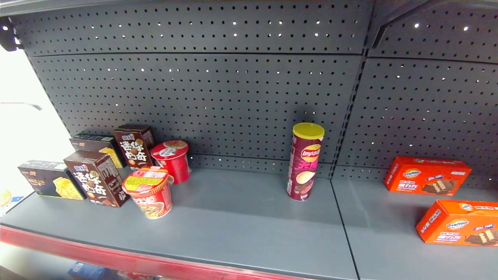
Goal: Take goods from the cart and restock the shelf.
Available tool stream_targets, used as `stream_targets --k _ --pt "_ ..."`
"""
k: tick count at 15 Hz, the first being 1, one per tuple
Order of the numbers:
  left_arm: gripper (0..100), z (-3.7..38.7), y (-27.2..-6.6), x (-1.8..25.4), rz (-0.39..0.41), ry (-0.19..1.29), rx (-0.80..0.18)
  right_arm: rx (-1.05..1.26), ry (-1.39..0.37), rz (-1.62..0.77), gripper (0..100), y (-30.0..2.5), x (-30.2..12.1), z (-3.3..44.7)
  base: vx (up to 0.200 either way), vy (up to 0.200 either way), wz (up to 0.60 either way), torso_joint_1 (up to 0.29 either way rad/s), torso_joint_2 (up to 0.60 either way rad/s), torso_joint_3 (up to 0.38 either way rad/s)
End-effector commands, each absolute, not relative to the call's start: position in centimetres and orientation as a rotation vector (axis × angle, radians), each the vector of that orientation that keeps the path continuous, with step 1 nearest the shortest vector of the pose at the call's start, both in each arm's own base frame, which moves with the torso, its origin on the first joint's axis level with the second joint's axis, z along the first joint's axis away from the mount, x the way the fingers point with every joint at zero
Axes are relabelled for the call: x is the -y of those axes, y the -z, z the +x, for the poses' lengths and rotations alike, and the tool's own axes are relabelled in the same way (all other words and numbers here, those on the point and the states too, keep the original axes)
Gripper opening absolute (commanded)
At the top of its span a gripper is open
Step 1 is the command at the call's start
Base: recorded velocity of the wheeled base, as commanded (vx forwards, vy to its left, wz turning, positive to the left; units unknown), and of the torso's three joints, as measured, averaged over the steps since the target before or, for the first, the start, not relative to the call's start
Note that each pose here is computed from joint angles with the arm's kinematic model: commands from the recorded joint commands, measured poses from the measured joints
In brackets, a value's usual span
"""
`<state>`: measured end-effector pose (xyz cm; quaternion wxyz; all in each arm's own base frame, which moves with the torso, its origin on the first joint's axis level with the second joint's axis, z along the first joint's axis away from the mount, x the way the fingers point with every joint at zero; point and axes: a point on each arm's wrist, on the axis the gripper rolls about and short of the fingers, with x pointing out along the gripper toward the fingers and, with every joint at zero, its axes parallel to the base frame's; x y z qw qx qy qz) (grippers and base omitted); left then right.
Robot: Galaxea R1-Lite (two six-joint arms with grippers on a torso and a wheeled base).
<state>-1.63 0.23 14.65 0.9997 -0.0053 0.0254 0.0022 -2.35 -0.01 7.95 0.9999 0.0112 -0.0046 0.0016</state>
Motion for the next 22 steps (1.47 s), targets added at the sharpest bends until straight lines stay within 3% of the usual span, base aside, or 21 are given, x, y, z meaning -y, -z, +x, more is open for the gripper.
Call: stream_targets --k 1,6,7,10,14,19,22 --pt "0 -1.8 -16.4 -0.3 -0.013 -0.011 -0.020 0.019 -0.154 0.034 100 -15.5 -0.3 -1.5 0.000 0.000 0.00 0.000 0.00 0.000" --pt "0 -1.5 -16.3 -0.2 0.009 -0.003 -0.077 -0.093 -0.377 -0.035 100 -19.1 -1.1 3.5 0.000 0.000 0.00 0.000 0.00 0.000" --pt "0 -1.6 -16.4 -0.2 0.009 0.003 -0.075 -0.102 -0.541 -0.007 100 -21.4 -2.4 6.1 0.000 0.000 0.00 0.000 0.00 0.000" --pt "0 -1.6 -16.6 -0.2 0.007 0.026 -0.069 -0.139 -0.644 -0.028 100 -23.1 -4.6 11.6 0.000 0.000 0.00 0.000 0.00 0.000" --pt "0 -1.6 -16.5 -0.2 0.000 0.046 -0.068 -0.132 -0.736 -0.066 100 -22.6 -6.9 20.3 0.000 0.000 0.00 0.000 0.00 0.000" --pt "0 -1.6 -16.3 -0.1 -0.016 0.082 -0.077 -0.364 -0.874 -0.090 100 -20.7 -8.8 23.0 0.000 0.000 0.00 0.000 0.00 0.000" --pt "0 -1.6 -16.4 -0.1 -0.032 0.081 -0.078 -0.347 -0.969 -0.114 100 -18.3 -8.8 26.2 0.000 0.000 0.00 0.000 0.00 0.000"
